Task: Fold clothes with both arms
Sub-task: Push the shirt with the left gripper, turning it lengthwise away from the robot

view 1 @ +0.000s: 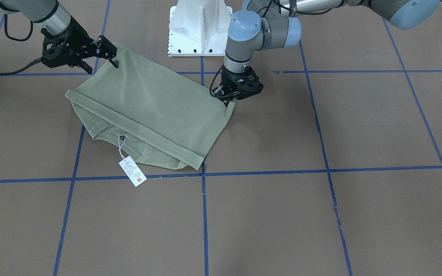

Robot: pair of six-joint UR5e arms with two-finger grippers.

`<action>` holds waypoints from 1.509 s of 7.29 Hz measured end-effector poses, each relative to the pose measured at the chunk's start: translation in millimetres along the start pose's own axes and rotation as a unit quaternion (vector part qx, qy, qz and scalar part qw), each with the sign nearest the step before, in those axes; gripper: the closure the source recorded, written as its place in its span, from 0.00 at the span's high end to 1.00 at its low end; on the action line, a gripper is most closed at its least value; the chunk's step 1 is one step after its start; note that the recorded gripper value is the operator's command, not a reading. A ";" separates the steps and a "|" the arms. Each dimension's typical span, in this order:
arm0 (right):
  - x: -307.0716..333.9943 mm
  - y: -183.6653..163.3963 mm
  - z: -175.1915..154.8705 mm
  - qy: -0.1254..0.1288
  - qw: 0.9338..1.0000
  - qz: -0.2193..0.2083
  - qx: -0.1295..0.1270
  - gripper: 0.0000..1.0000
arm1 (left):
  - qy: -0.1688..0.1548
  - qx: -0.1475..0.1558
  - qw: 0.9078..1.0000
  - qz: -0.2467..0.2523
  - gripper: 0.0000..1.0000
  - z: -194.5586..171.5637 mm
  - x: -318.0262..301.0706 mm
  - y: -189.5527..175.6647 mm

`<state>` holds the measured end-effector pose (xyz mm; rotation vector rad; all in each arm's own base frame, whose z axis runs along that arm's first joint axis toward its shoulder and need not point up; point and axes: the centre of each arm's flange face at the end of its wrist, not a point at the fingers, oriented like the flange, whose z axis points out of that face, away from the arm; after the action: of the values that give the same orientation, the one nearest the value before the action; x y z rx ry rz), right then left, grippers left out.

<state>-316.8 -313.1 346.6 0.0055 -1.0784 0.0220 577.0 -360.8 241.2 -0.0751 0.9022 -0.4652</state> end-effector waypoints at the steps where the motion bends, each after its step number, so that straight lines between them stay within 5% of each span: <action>1: 0.0 -0.2 -0.1 0.000 1.000 0.000 0.001 1.00 | 0.003 0.012 1.000 0.005 0.00 -6.1 1.5 -21.0; 6: -4.9 -4.8 1.3 0.000 1.000 -0.002 0.017 1.00 | 0.000 0.110 0.992 0.065 0.00 -29.4 -1.7 -172.1; 11: -18.0 -16.8 11.2 -0.003 0.999 -0.006 0.031 1.00 | 0.034 0.216 0.967 0.133 0.00 27.6 72.0 -298.4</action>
<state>-334.9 -330.4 336.1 0.0686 -1.0840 0.0450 529.4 -662.6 281.4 0.4580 0.8449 -0.4052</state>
